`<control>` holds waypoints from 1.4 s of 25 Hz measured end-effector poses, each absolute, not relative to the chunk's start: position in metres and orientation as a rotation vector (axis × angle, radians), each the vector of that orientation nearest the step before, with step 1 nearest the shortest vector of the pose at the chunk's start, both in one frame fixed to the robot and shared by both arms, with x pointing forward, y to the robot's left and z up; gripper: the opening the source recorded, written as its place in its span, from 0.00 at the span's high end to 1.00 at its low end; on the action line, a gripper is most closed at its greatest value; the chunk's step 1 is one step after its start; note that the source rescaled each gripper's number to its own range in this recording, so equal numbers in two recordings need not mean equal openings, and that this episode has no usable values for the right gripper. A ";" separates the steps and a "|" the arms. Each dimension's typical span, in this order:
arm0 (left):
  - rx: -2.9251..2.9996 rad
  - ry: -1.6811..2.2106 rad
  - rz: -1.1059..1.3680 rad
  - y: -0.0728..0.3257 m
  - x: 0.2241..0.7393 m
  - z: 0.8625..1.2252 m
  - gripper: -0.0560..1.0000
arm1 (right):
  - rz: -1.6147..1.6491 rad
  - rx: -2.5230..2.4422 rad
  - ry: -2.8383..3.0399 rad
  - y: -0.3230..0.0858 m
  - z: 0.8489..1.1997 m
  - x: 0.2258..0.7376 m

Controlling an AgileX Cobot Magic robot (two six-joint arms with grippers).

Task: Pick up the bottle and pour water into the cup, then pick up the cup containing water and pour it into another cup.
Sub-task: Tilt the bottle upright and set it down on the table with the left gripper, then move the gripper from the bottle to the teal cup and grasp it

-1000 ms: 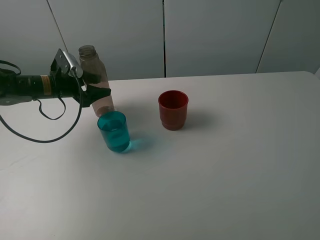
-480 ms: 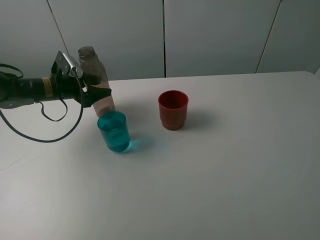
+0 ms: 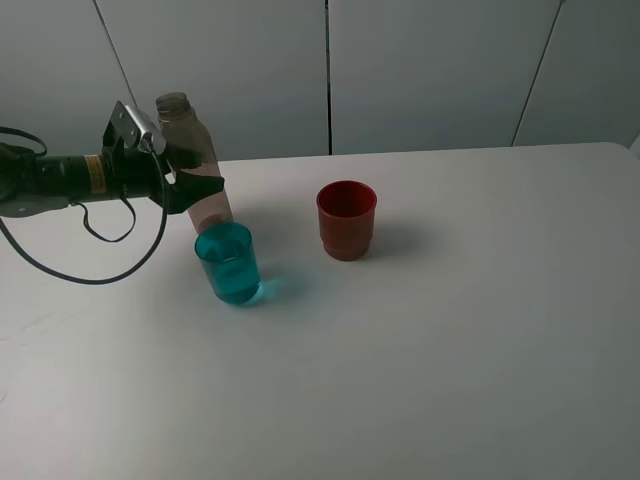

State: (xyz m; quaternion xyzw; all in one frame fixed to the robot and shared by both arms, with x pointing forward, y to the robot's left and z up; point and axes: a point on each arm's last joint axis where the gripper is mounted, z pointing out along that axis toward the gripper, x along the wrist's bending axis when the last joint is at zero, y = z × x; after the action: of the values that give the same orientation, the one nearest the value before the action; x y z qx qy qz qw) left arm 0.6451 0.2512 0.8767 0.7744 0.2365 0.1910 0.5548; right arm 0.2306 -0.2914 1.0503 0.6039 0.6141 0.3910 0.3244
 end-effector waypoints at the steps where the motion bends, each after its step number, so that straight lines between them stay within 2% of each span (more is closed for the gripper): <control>1: 1.824 0.559 0.447 0.251 0.645 0.877 0.16 | 1.025 1.584 1.611 -0.291 1.050 0.231; 2: 1.821 0.561 0.444 0.251 0.645 0.877 0.07 | 1.025 1.584 1.611 -0.291 1.050 0.231; 4: 1.819 0.567 0.439 0.251 0.645 0.877 0.03 | 1.025 1.584 1.611 -0.291 1.050 0.231; 16: 1.785 0.605 0.386 0.250 0.644 0.879 0.03 | 1.025 1.584 1.611 -0.291 1.050 0.231; 22: 1.849 0.612 0.403 0.252 0.643 0.891 0.03 | 1.025 1.584 1.611 -0.291 1.050 0.231; 29: 1.901 0.669 0.283 0.251 0.637 0.897 0.03 | 1.025 1.584 1.611 -0.291 1.050 0.231; 35: 2.002 0.685 0.276 0.254 0.634 0.897 0.03 | 1.025 1.584 1.611 -0.291 1.050 0.231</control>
State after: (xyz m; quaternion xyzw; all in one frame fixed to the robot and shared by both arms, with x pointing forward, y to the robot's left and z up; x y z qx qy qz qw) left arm 0.6336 0.2542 0.8966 0.8215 0.2811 0.1131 0.4830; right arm 0.2306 -0.2914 1.0503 0.6039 0.6141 0.3910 0.3244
